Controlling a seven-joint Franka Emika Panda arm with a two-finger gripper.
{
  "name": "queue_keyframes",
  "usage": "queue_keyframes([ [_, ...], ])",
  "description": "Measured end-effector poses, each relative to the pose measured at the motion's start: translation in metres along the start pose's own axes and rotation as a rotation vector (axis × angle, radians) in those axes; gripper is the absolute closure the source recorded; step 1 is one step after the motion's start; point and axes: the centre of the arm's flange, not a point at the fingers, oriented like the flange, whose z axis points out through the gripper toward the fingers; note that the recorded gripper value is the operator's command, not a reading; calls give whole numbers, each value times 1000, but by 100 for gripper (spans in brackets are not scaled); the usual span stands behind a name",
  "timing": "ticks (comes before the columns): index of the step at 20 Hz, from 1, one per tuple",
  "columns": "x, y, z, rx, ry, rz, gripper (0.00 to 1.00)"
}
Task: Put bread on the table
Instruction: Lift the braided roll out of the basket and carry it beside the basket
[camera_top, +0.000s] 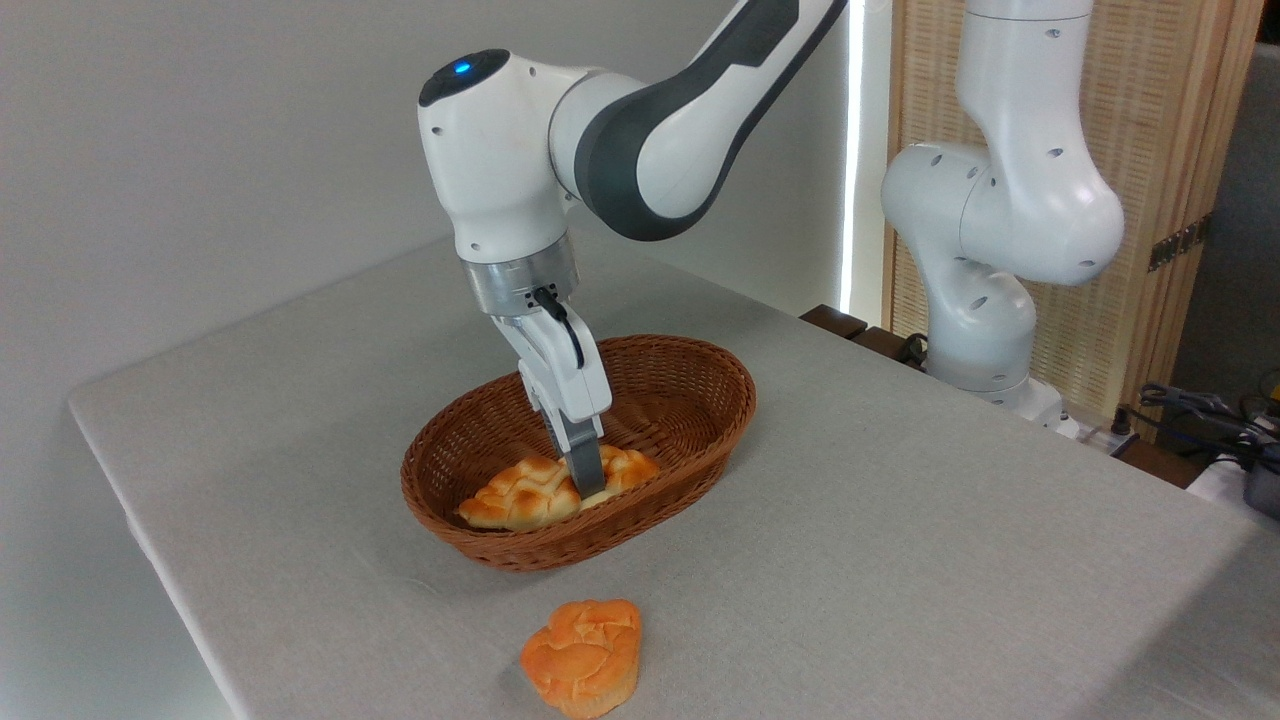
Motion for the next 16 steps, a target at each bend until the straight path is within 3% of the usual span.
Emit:
queue_keyframes([
  [5,1,5,-52,-108,-53,-9,100],
  [8,-8,2,-81,-142,-74,-21,100],
  [11,-39,-14,-98,-160,-106,-31,100],
  [16,-109,-42,-105,-132,-241,37,100],
])
